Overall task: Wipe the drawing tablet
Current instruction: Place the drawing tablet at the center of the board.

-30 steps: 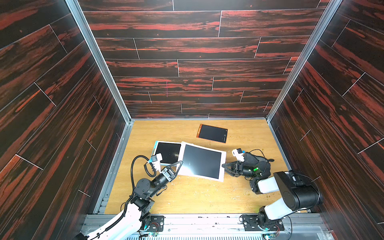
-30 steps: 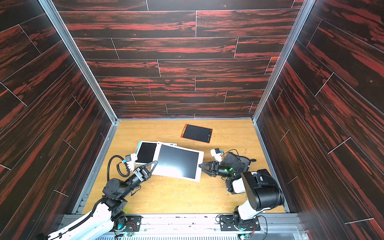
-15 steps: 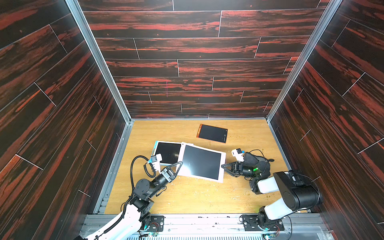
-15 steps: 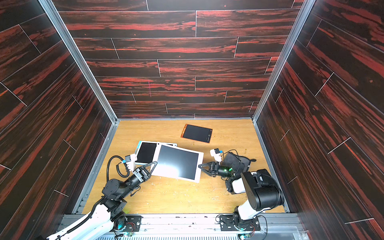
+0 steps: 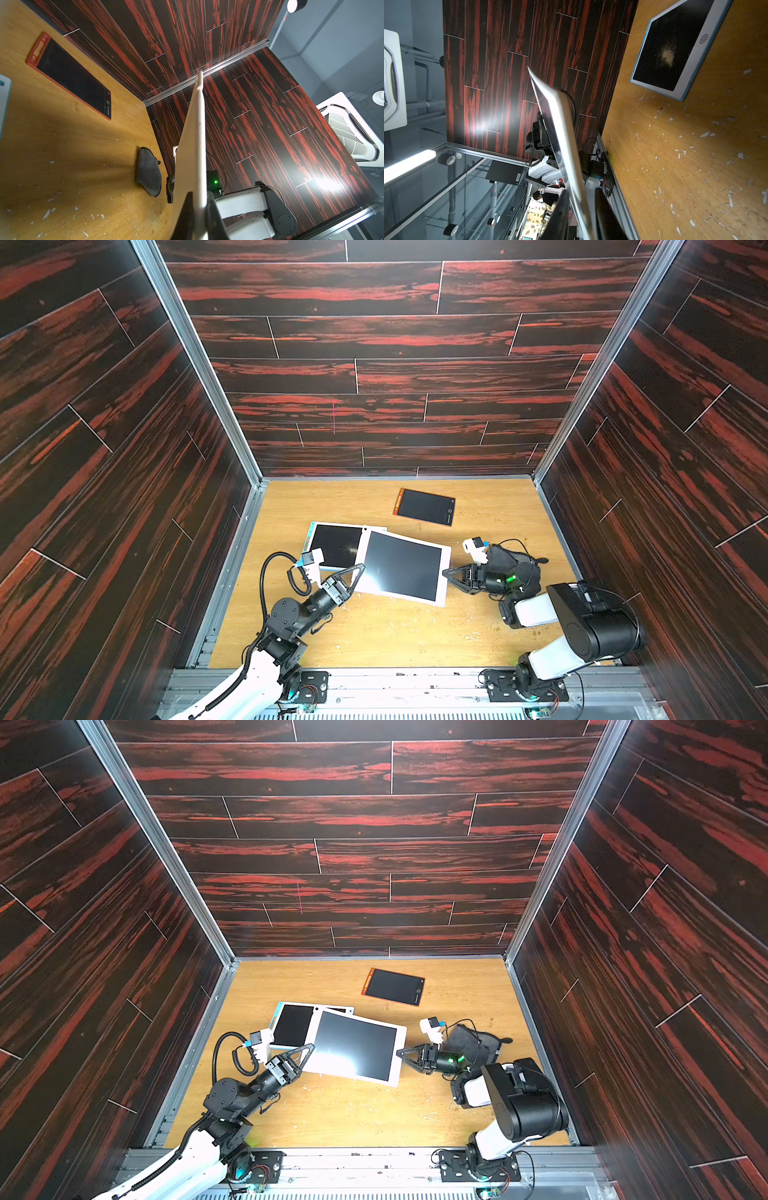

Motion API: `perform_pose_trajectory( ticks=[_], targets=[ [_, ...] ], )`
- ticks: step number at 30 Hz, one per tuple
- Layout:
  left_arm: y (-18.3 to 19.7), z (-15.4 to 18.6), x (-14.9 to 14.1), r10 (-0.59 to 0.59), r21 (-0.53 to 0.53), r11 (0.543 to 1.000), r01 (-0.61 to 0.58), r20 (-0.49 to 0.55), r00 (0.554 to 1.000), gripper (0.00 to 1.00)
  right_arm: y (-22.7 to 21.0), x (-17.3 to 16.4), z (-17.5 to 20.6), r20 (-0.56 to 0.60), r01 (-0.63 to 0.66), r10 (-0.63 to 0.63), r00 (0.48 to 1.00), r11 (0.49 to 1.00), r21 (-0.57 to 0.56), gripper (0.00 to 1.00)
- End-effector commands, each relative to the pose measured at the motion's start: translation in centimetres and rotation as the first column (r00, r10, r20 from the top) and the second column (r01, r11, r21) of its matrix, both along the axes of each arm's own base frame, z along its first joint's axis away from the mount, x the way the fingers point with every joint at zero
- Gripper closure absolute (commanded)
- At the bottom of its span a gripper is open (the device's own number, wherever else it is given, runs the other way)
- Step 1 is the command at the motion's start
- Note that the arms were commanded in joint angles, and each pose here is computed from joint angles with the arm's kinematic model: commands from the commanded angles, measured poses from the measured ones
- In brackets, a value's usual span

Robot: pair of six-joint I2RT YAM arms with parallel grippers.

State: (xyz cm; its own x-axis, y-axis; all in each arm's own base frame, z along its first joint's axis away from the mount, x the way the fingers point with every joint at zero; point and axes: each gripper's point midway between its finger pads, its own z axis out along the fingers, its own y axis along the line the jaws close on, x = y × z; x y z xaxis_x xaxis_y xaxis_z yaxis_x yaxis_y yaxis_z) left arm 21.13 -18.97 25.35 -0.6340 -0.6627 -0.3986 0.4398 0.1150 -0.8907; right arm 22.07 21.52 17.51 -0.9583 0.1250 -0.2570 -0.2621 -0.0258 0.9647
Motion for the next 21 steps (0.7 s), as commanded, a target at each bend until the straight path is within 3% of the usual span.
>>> perform_pose_trajectory(
  ticks=[1,10,15,21],
  targets=[
    [0.48,3.33,-0.37,0.014,-0.055,0.998,-0.008,0.095,0.995,1.0,0.18,-0.14,0.43,0.031,-0.015,0.015,0.999,1.0,0.005,0.77],
    [0.59,3.22,-0.4,0.02,-0.047,0.999,-0.016,0.094,0.995,1.0,0.09,-0.73,-0.47,0.015,-0.02,0.021,1.0,1.0,-0.006,0.87],
    [0.64,3.2,-0.44,0.022,-0.044,0.999,-0.018,0.093,0.995,1.0,0.11,-0.72,-0.44,0.014,-0.024,0.024,1.0,1.0,-0.006,1.0],
    [0.71,3.1,-0.43,0.026,-0.043,0.999,-0.022,0.089,0.996,1.0,0.11,-0.79,-0.42,0.015,-0.023,0.023,1.0,1.0,-0.005,1.0]
  ],
)
